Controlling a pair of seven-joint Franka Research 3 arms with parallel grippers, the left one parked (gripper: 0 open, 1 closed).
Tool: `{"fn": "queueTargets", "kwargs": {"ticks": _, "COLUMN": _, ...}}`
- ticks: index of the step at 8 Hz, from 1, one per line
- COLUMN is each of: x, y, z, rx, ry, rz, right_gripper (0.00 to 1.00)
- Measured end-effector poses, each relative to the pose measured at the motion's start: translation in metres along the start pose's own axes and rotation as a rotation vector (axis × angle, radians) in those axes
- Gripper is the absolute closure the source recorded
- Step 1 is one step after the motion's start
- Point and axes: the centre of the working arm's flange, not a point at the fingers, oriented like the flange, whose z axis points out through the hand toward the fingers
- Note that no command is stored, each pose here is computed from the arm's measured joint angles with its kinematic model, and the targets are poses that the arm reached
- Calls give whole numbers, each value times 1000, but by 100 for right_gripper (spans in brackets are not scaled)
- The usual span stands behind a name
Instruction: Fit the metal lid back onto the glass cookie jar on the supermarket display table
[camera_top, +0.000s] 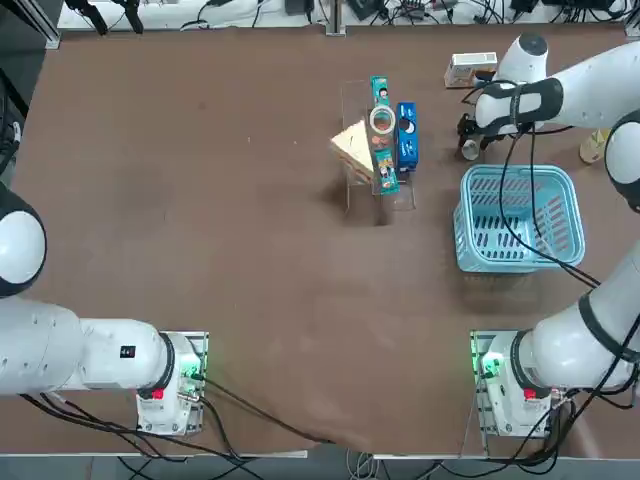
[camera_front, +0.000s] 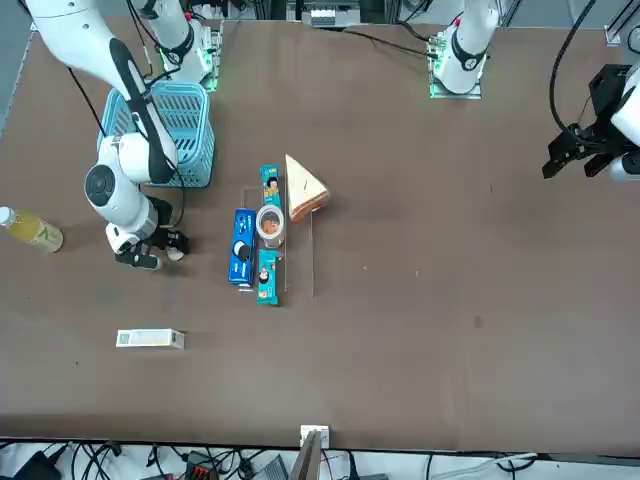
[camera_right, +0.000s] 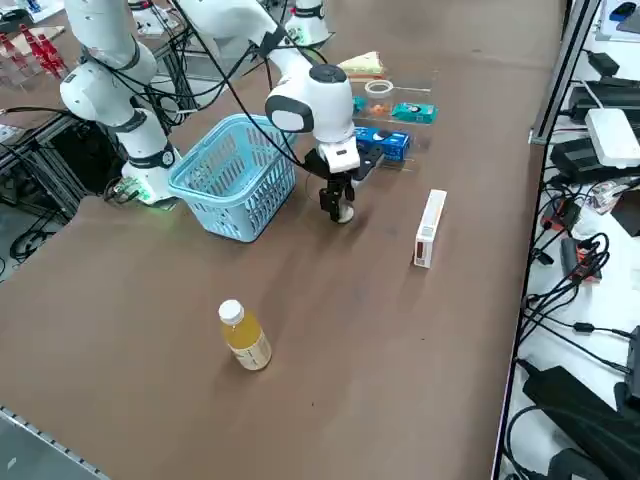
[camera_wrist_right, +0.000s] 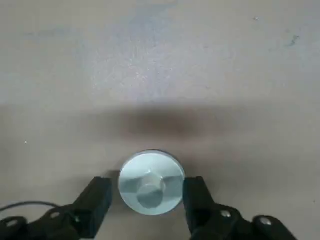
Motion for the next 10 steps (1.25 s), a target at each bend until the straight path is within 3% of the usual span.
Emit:
{"fn": "queueTargets", "kwargs": {"ticks": 2, "x": 0, "y": 0, "z": 0, "rx": 0, "ry": 0, "rz": 0, "right_gripper": 38}}
{"fn": "queueTargets", "kwargs": {"ticks": 4, "x": 0, "y": 1, "z": -1, "rx": 0, "ry": 1, "rz": 3, "right_gripper": 74}}
{"fn": "queueTargets", "kwargs": {"ticks": 8, "x": 2, "y": 0, "z": -6, "rx": -1, "ry": 1, "rz": 3, "right_gripper": 74}}
{"fn": "queueTargets", "kwargs": {"ticks": 10, "x": 22, "y": -5, "z": -43, "rx": -13, "ry": -28, "rz": 1, "right_gripper": 74}}
